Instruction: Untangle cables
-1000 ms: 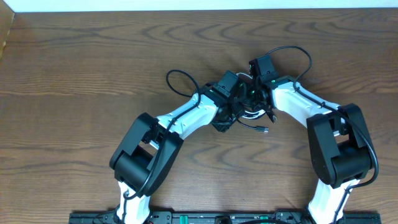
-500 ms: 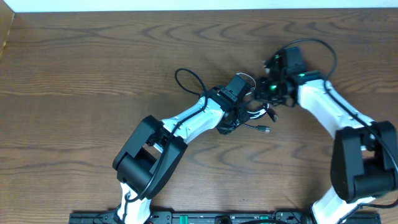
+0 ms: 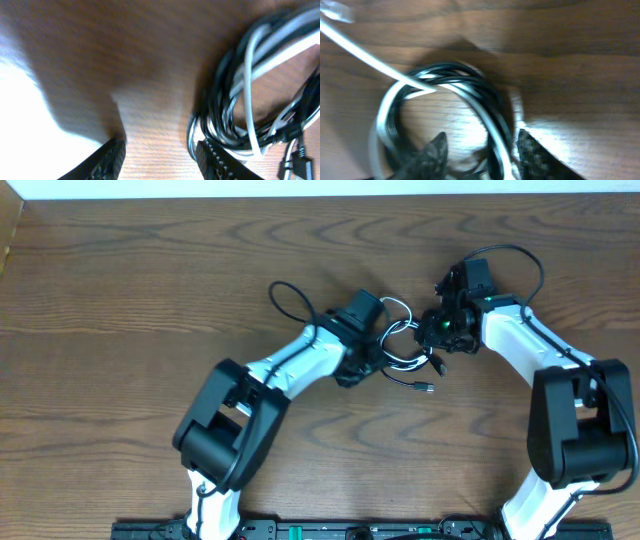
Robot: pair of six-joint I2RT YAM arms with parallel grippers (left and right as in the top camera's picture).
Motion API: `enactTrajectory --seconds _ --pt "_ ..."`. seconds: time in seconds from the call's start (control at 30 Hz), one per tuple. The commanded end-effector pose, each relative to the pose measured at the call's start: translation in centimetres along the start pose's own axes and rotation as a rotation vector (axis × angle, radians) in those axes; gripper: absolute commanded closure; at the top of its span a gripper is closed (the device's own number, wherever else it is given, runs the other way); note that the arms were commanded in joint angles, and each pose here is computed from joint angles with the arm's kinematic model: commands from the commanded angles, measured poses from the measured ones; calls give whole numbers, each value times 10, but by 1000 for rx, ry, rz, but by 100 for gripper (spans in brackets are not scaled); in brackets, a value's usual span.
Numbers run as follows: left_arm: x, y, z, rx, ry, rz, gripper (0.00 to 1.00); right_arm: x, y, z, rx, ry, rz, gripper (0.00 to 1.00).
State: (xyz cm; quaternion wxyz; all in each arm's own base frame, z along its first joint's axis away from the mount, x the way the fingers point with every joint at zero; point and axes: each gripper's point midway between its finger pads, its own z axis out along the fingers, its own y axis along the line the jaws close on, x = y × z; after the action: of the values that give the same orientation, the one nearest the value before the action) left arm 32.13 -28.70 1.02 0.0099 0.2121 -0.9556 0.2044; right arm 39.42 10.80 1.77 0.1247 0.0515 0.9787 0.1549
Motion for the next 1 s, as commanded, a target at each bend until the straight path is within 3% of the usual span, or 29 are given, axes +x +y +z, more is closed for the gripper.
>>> enactTrajectory --seconds 0.0,0.07,0.2,0.3,0.53,0.97 --pt "0 0 -2 45 92 -4 48 5 -10 11 51 17 -45 56" --pt "0 0 -3 54 102 -10 48 9 -11 15 50 33 -31 59" --pt "3 -1 -2 49 106 -4 46 26 -5 16 15 108 56 91" --pt "5 6 -2 20 109 -14 46 40 -2 15 19 161 130 99" --pt "4 14 -2 -17 100 -24 46 57 8 16 42 214 200 99" --pt "-1 18 -1 -37 69 -22 46 64 24 22 89 194 123 92"
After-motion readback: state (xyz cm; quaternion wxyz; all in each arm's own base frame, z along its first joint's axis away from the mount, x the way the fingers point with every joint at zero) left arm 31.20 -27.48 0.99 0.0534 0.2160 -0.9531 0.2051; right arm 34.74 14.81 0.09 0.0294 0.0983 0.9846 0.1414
